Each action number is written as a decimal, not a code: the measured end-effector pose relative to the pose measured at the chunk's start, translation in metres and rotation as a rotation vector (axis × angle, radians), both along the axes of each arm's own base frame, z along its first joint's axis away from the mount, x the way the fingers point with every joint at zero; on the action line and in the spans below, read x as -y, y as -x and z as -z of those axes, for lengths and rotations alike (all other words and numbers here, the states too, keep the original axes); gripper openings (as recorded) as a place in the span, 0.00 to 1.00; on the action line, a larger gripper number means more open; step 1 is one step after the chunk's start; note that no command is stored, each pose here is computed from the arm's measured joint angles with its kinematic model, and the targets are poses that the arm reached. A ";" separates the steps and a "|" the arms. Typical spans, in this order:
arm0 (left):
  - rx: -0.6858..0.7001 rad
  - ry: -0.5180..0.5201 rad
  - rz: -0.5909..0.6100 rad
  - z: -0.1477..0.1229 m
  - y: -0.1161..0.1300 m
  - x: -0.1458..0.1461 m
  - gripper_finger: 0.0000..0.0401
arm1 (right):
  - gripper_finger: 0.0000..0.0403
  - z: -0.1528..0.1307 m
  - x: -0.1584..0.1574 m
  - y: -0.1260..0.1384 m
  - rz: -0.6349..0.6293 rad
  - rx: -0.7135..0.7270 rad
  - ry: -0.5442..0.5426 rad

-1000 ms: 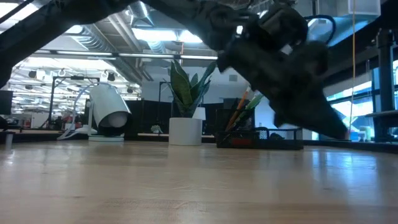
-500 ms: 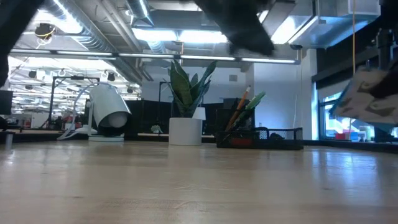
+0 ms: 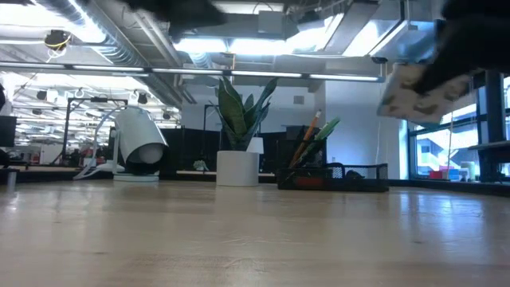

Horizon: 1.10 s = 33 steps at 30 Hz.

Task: Pick and place office supplies into organizer
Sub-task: Put the blue sticky notes into the desk organizer

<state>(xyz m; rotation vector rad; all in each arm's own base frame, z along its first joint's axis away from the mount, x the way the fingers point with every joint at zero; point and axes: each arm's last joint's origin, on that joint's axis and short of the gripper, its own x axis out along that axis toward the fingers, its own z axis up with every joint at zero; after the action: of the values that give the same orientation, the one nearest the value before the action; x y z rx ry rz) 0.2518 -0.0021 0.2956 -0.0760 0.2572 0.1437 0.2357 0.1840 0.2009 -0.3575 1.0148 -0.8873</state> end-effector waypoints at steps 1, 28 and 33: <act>0.033 0.013 -0.023 0.006 0.011 0.000 0.09 | 0.02 -0.006 0.007 -0.003 0.006 -0.010 -0.007; 0.134 0.007 -0.121 0.093 0.100 -0.003 0.08 | 0.02 -0.014 0.208 -0.020 -0.161 -0.268 -0.091; 0.121 0.005 -0.120 0.095 0.101 -0.003 0.09 | 0.02 0.003 0.224 -0.024 -0.227 -0.235 -0.101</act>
<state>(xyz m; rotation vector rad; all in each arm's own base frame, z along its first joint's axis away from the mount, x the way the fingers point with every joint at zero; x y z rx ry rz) 0.1513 0.0008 0.2011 -0.1049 0.1325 0.2573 0.2594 -0.0401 0.1979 -0.4891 1.2041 -0.5955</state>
